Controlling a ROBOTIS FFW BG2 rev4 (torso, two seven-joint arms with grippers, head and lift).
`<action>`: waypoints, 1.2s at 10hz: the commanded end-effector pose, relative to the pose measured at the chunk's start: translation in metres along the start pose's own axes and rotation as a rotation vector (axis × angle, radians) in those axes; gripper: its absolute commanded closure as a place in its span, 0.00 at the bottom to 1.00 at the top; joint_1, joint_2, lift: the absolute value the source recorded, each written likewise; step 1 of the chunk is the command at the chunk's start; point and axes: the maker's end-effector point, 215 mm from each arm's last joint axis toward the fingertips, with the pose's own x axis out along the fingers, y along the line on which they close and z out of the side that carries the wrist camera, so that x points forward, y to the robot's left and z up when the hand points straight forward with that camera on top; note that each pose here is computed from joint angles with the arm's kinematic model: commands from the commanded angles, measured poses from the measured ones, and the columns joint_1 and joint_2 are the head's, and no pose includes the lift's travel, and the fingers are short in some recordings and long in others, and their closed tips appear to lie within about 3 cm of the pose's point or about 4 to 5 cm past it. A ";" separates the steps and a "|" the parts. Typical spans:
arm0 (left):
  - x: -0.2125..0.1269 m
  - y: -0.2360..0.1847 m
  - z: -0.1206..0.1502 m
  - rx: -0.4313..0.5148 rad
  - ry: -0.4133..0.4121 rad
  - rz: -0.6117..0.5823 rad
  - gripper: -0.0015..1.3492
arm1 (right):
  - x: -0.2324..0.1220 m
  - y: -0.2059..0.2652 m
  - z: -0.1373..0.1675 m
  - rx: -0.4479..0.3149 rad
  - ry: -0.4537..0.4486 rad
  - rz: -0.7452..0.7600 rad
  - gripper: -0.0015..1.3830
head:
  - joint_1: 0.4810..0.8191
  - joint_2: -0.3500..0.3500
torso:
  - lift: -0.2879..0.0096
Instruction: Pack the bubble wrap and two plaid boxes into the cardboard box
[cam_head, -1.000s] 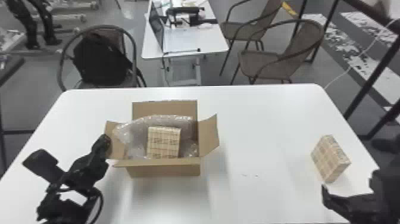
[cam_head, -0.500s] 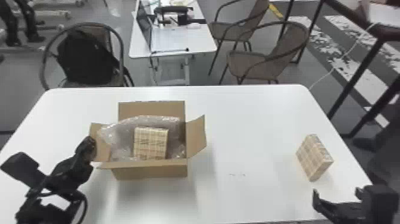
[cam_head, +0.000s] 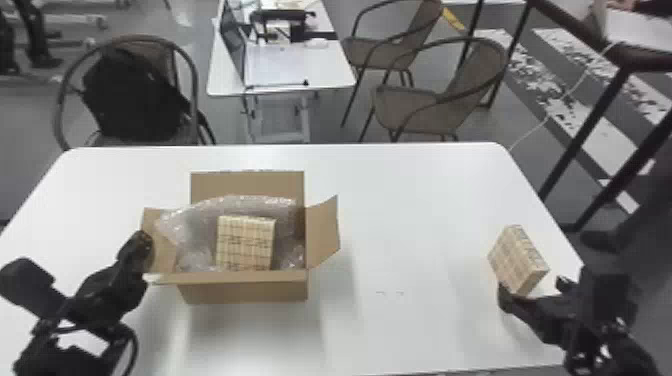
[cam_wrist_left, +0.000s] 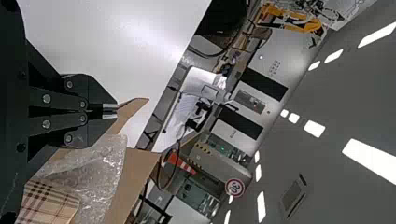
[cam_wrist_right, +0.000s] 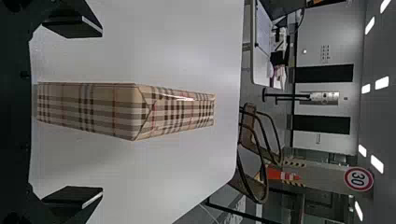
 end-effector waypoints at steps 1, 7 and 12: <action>-0.001 0.001 -0.002 -0.003 0.002 0.004 0.90 | 0.018 0.001 0.010 -0.018 -0.002 0.025 0.08 | 0.63 0.45 | 0.68; -0.001 0.000 -0.006 -0.011 0.008 0.002 0.90 | 0.039 0.019 0.027 -0.054 -0.011 0.072 0.66 | 0.63 0.48 | 0.68; -0.001 -0.002 -0.007 -0.013 0.009 -0.004 0.90 | 0.026 0.099 0.109 -0.037 -0.159 0.194 0.75 | 0.63 0.53 | 0.68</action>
